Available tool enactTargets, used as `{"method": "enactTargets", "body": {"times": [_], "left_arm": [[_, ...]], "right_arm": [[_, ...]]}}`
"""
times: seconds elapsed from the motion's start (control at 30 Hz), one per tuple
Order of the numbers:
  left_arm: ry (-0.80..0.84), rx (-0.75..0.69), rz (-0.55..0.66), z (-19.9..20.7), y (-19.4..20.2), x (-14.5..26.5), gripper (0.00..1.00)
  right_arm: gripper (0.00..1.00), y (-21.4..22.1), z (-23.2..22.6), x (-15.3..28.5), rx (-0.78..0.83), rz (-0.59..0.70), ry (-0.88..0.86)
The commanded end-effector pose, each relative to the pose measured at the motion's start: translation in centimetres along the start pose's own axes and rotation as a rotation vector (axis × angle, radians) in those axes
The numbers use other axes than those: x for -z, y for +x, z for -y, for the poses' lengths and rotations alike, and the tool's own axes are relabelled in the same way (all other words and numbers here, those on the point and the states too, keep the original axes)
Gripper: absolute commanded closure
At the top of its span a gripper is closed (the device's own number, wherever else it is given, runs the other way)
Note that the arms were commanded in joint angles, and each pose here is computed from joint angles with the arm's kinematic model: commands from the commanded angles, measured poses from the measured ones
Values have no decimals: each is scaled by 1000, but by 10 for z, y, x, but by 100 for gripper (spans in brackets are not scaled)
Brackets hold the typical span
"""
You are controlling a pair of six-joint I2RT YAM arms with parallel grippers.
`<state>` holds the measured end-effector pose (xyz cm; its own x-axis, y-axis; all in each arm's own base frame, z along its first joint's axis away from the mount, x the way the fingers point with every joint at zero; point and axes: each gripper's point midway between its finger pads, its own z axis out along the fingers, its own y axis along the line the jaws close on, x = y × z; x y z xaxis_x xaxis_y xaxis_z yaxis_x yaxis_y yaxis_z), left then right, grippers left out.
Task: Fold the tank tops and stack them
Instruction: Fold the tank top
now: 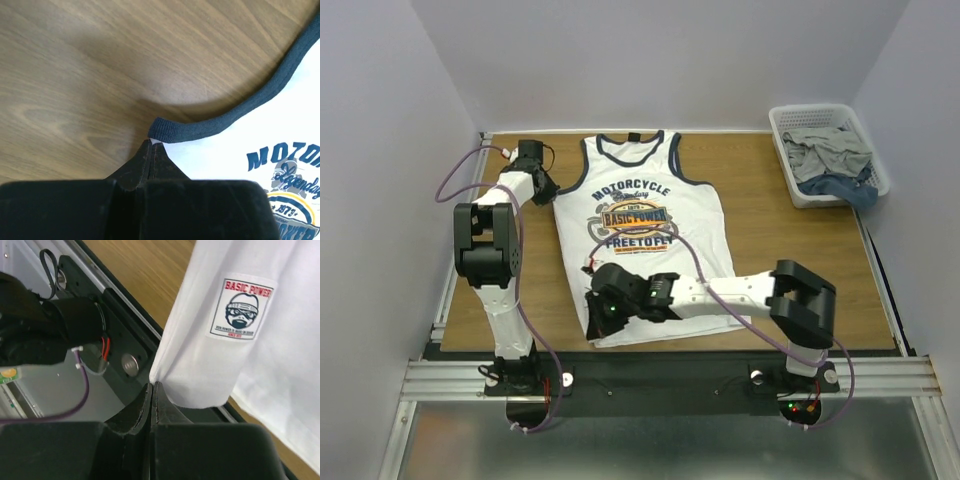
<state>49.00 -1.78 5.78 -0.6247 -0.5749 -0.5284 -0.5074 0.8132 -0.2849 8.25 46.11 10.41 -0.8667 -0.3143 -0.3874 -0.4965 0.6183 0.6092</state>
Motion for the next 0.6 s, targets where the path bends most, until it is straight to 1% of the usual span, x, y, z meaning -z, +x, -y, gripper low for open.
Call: {"method": "enactTargets", "body": {"times": [0.0,0.1,0.13,0.17,0.27,0.3,0.37,0.4,0.43,0.5,0.53,0.57], "left_arm": [[36,-19,58,12,-24,-1,100],[43,-26,41,13,-15,-6,100],[45,-30,36,14,-9,-7,100],[48,-33,33,16,-6,-8,100],[64,-21,18,18,5,-11,100],[69,-23,13,20,8,-11,100],[86,-27,6,29,17,-11,100],[89,-32,0,32,21,-11,100],[95,-33,-1,36,23,-11,100],[118,-43,-16,51,36,-11,100],[126,-46,-23,56,41,-11,100],[144,-60,-28,66,48,-10,100]], "right_arm": [[100,-9,-25,-31,22,1,-91],[99,-15,2,-48,-4,35,-1],[100,-13,11,-51,-27,32,19],[100,-11,30,-53,-49,27,59],[100,-3,57,-53,-110,16,114],[100,2,74,-48,-133,14,148],[100,6,89,-40,-162,24,182],[100,0,95,-29,-178,50,190],[100,13,114,-23,-199,35,228],[100,17,137,-10,-243,47,269],[100,14,138,2,-256,69,261],[100,29,157,10,-282,52,294]]}}
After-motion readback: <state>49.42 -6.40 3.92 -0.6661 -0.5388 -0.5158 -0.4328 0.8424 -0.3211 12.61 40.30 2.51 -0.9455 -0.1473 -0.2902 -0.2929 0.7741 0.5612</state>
